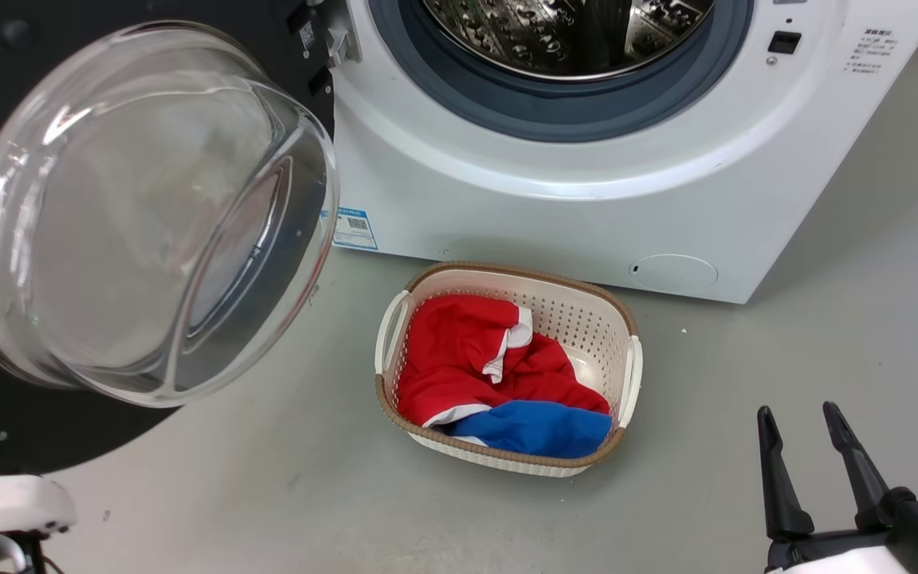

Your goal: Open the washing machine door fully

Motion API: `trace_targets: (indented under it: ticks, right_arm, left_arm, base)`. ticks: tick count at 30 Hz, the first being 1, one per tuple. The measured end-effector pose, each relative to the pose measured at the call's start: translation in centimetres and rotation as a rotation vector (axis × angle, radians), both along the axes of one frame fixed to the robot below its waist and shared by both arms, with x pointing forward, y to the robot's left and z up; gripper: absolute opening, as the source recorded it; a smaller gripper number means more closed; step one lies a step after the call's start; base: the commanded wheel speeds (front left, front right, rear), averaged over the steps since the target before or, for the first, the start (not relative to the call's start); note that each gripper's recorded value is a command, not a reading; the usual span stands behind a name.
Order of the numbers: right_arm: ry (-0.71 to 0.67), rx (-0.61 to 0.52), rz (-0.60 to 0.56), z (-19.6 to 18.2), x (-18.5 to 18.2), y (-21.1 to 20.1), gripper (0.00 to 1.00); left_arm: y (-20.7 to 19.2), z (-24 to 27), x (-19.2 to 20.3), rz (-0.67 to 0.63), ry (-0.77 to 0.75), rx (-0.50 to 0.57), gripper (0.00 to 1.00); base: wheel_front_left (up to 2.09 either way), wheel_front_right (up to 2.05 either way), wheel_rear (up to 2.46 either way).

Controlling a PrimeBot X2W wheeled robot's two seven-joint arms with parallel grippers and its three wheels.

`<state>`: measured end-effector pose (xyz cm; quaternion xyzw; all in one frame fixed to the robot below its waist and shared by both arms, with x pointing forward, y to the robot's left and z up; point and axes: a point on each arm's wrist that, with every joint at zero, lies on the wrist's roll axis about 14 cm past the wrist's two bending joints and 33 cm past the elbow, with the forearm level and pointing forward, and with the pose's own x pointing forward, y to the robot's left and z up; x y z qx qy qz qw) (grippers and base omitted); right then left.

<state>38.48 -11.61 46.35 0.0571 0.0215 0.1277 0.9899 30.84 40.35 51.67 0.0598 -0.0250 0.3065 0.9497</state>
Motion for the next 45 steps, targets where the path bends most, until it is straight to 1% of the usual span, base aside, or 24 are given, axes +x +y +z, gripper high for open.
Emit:
trace_targets:
  ticks: [13,27,34,37,45]
  right_arm:
    - [0.01,-0.012,-0.003,-0.7,1.0,-0.1,1.0]
    - [0.023,-0.024,-0.025,-1.3,1.4,-0.8,1.0]
    - [0.014,-0.03,-0.031,-1.1,1.4,-1.0,1.0]
    - [0.007,-0.026,-0.042,-0.7,1.3,-1.4,1.0]
    - [-0.033,-0.007,-0.057,1.1,0.3,-1.8,1.0]
  left_arm:
    - [4.3,-0.4,1.5,0.057,0.054,0.012,0.0]
    - [7.6,-2.0,2.3,0.123,0.112,-0.03,0.0]
    - [7.7,-1.8,2.5,0.108,0.112,-0.032,0.0]
    - [7.4,-1.0,2.4,0.101,0.083,-0.029,0.0]
    - [4.9,2.7,1.8,0.019,-0.014,0.054,0.0]
  base:
    - [0.0,0.0,0.0]
    - [0.0,0.0,0.0]
    - [0.0,0.0,0.0]
    - [0.0,0.0,0.0]
    - [0.0,0.0,0.0]
